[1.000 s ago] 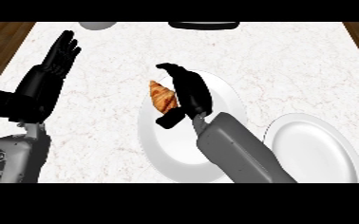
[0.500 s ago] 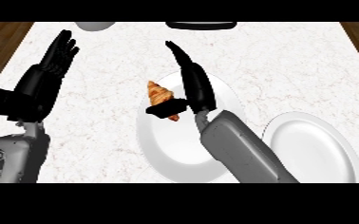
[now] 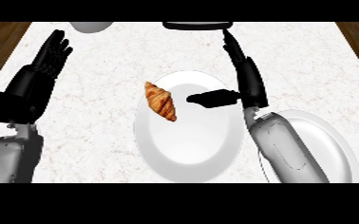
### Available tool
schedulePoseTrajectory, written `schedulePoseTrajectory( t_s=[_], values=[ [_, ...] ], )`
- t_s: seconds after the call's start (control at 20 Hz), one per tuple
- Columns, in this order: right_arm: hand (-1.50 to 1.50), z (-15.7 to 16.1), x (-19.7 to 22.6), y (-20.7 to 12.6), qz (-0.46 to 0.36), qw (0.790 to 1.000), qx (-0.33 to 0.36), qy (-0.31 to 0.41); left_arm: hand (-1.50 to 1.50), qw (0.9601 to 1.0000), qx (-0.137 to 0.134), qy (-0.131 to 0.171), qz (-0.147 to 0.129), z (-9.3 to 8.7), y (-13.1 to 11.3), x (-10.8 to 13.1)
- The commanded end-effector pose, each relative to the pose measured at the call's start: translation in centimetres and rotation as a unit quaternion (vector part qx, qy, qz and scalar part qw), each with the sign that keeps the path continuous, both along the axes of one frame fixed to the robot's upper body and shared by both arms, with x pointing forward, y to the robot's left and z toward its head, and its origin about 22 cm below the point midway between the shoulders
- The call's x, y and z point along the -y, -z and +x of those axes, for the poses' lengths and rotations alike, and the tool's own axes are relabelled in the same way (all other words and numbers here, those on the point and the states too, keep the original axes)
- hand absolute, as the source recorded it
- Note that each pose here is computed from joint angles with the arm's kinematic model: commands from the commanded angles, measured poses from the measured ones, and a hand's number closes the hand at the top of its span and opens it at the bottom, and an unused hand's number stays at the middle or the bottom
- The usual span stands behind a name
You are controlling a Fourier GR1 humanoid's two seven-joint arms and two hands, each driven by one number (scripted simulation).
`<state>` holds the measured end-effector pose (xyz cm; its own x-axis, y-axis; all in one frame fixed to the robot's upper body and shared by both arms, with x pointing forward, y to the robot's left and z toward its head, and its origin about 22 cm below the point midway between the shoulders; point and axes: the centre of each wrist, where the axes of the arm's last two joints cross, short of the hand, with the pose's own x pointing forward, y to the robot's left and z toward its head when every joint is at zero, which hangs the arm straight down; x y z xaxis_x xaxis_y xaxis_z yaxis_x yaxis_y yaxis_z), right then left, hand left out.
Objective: Pick the croissant from the plate and place it in the plate
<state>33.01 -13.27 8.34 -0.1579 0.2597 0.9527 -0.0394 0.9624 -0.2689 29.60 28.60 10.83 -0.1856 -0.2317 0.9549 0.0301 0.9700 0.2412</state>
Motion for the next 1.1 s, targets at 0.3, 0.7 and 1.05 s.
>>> schedulePoseTrajectory(
  t_s=[0.3, 0.7, 1.05],
  values=[
    [-1.5, -2.0, 14.1, -0.3, 0.013, 0.999, 0.03, -0.002, 0.0, 1.0, 0.0, 0.005, -0.001, 0.5, -0.4, -0.2],
    [-1.5, -2.7, 20.8, -0.7, 0.001, 1.0, 0.021, 0.001, 0.0, 0.9999, 0.003, 0.01, -0.003, 0.0, 1.1, 1.1],
    [-1.5, -5.3, 24.2, 3.0, -0.046, 0.998, 0.042, 0.007, 0.0, 1.0, 0.001, 0.008, 0.002, 0.3, 0.2, 0.8]
  ],
)
